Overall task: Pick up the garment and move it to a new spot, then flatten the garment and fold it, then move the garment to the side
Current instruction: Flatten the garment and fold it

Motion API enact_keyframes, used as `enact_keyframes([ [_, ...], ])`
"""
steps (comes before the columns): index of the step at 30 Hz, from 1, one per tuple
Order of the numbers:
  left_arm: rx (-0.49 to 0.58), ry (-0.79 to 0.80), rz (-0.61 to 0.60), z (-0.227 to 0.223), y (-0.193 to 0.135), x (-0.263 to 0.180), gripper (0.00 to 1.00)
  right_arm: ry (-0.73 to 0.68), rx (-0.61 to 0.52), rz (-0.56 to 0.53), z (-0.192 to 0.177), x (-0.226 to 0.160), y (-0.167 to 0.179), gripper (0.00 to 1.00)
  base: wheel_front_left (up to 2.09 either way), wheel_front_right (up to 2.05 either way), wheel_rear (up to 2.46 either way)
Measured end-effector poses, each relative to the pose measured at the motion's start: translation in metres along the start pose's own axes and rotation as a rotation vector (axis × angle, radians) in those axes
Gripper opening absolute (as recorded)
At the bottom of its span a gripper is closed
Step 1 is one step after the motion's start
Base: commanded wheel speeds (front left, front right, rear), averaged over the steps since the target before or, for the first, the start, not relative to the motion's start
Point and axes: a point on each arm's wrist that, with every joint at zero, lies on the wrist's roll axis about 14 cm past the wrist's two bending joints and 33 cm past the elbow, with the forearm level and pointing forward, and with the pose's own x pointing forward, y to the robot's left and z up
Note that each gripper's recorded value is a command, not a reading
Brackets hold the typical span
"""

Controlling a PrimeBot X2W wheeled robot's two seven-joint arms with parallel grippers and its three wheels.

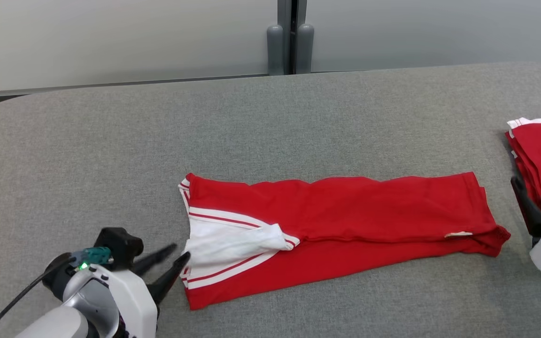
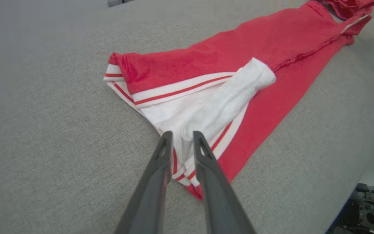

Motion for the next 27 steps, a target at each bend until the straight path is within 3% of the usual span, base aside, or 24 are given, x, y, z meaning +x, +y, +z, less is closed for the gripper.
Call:
enact_keyframes([
  [4, -0.013, -0.146, 0.093, 0.029, 0.015, -0.002, 1.0, -0.091, 0.025, -0.011, 0.025, 0.004, 0.002, 1.0, 0.0, 0.0, 0.0],
  [9, -0.067, -0.501, 0.253, 0.096, 0.044, -0.017, 1.0, -0.3, 0.043, 0.003, 0.085, 0.005, 0.013, 1.0, 0.0, 0.0, 0.0],
  [13, -0.116, -0.724, 0.397, 0.133, 0.067, -0.037, 1.0, -0.403, 0.063, 0.015, 0.098, -0.005, 0.03, 1.0, 0.0, 0.0, 0.0],
  [16, -0.242, -0.836, 0.468, 0.145, 0.077, -0.049, 1.0, -0.453, 0.053, 0.028, 0.1, -0.013, 0.046, 1.0, 0.0, 0.0, 0.0],
  [27, -0.319, -0.828, 0.538, 0.095, 0.07, -0.045, 1.0, -0.491, 0.055, 0.044, 0.082, -0.035, 0.089, 1.0, 0.0, 0.0, 0.0],
])
